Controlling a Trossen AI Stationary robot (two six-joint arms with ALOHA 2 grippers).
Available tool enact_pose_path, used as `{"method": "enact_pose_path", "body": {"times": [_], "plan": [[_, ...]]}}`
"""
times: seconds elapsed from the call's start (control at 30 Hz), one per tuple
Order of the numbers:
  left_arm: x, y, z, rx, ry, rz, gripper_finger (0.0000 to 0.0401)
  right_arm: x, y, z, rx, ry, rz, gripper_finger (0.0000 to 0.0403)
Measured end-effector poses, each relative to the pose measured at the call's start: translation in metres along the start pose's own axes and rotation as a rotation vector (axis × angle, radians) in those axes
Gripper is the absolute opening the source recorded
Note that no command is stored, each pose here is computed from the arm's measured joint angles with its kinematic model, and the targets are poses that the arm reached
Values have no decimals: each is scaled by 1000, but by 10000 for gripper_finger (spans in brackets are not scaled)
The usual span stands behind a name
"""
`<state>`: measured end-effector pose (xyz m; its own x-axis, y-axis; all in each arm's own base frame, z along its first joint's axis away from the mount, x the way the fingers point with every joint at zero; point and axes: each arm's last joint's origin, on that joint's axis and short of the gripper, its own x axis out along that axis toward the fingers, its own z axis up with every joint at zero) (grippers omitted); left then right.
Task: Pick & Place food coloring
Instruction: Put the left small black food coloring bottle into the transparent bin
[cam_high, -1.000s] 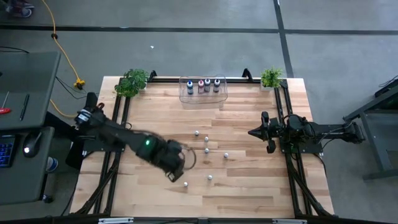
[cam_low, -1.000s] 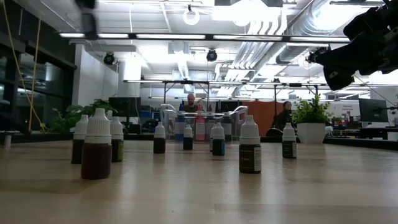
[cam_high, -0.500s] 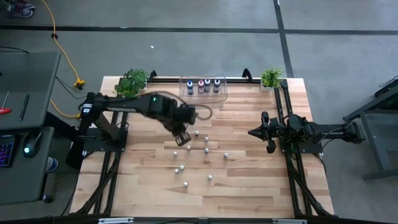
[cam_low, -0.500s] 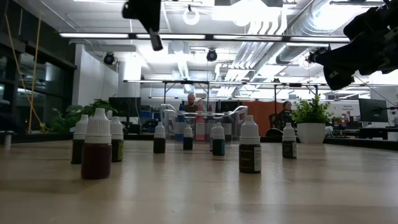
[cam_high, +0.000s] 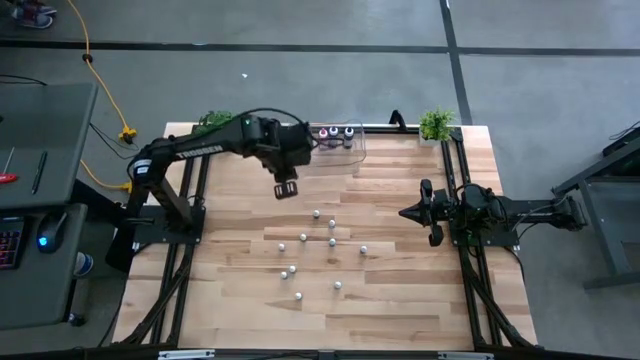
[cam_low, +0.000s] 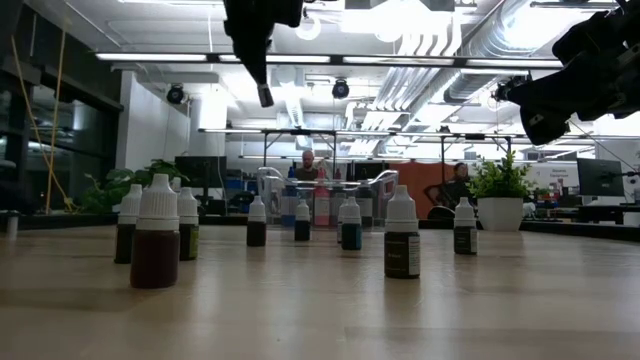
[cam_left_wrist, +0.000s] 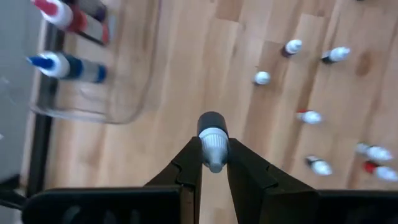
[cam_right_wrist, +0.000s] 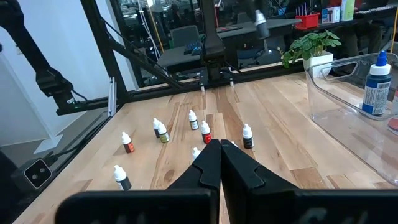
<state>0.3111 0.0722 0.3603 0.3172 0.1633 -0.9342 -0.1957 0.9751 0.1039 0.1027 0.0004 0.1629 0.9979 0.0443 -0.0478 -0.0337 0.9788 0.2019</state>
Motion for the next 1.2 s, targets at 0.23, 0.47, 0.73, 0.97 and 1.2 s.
{"method": "enact_pose_path", "body": {"times": [0.23, 0.47, 0.73, 0.97, 1.2], "plan": [[13, 24, 8, 96, -19, 57, 50, 0, 0, 0, 0, -1, -1, 0], [48, 38, 22, 123, 3, 75, 50, 0, 0, 0, 0, 0, 0, 0], [89, 53, 35, 87, 32, 108, 50, 0, 0, 0, 0, -1, -1, 0], [113, 71, 36, 23, 85, 215, 50, 0, 0, 0, 0, 0, 0, 0], [131, 83, 35, -68, 111, 240, 50, 0, 0, 0, 0, 0, -1, 0]]}}
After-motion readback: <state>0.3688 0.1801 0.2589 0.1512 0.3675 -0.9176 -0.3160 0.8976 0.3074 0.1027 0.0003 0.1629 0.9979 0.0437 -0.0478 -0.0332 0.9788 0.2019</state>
